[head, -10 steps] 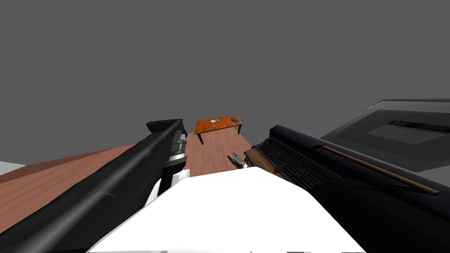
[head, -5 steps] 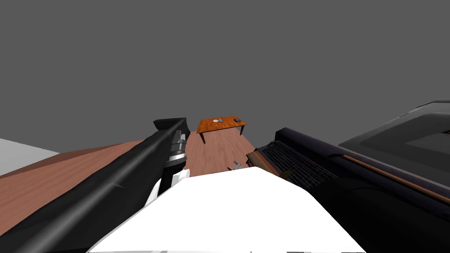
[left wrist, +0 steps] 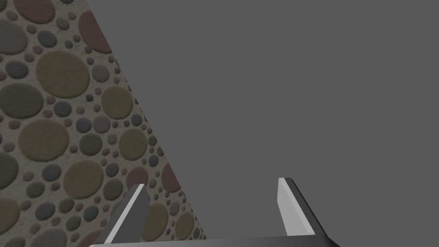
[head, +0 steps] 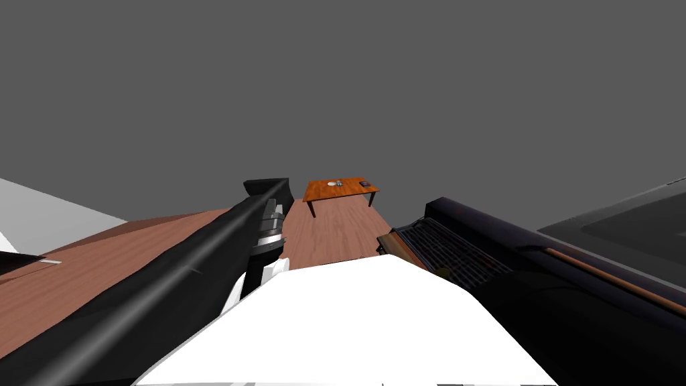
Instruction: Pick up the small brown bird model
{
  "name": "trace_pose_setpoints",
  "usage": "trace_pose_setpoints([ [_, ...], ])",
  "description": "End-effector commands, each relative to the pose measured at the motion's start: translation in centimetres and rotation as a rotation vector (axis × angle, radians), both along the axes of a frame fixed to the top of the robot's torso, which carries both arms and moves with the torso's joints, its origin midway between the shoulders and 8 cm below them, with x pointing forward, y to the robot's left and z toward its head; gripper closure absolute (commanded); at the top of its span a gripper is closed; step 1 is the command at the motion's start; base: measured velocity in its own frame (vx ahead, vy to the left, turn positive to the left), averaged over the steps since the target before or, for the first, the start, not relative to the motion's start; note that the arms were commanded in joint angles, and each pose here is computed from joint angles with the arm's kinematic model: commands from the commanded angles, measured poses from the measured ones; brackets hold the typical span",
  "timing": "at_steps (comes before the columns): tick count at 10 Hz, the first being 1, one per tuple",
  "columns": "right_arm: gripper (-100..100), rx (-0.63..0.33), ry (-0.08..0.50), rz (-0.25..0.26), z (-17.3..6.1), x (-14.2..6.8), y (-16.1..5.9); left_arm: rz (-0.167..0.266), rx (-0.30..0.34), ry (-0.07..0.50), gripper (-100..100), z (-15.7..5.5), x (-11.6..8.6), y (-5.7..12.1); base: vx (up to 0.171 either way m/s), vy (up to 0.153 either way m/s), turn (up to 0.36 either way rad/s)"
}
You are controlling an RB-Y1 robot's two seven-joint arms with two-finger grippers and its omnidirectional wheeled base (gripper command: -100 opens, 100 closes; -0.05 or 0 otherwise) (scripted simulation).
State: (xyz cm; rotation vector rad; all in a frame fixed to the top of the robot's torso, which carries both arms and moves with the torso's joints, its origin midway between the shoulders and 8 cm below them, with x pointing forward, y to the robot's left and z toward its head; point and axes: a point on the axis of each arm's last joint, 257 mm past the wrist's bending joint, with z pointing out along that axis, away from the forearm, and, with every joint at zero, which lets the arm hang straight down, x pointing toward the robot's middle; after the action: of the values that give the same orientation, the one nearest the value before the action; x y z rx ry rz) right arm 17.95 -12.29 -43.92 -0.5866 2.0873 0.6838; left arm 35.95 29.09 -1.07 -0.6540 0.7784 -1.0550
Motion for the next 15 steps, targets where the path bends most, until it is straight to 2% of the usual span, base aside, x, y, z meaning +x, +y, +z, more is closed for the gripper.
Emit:
trace_pose_setpoints([
  [1,-100,-0.047,0.009,0.027,-1.0,-0.7,-1.1,0.000,0.000,0.000,0,0.0,0.0,0.0,-0.022,-0.024,0.069],
  [3,-100,-0.198,0.042,0.119,-4.3,-3.8,-4.1,0.000,0.000,0.000,0,0.0,0.0,0.0,-0.039,-0.032,0.167],
  [4,-100,-0.281,0.058,0.167,-5.8,-5.2,-6.4,0.000,0.000,0.000,0,0.0,0.0,0.0,-0.068,-0.052,0.188],
  [5,-100,-0.296,0.060,0.174,-5.9,-5.3,-7.2,0.000,0.000,0.000,0,0.0,0.0,0.0,-0.053,-0.049,0.060],
  [7,-100,-0.448,0.084,0.256,-8.2,-7.5,-11.6,0.000,0.000,0.000,0,0.0,0.0,0.0,-0.069,-0.052,0.181],
  [10,-100,-0.546,0.098,0.302,-8.9,-8.5,-15.3,0.000,0.000,0.000,0,0.0,0.0,0.0,-0.057,-0.040,0.062],
  [12,-100,-0.708,0.118,0.375,-9.8,-9.8,-21.4,0.000,0.000,0.000,0,0.0,0.0,0.0,-0.074,-0.045,0.152],
  [13,-100,-0.710,0.118,0.376,-9.8,-9.8,-21.5,0.000,0.000,0.000,0,0.0,0.0,0.0,-0.071,-0.055,0.044],
  [15,-100,-0.862,0.136,0.435,-9.8,-10.5,-27.6,0.000,0.000,0.000,0,0.0,0.0,0.0,-0.074,-0.064,0.108],
])
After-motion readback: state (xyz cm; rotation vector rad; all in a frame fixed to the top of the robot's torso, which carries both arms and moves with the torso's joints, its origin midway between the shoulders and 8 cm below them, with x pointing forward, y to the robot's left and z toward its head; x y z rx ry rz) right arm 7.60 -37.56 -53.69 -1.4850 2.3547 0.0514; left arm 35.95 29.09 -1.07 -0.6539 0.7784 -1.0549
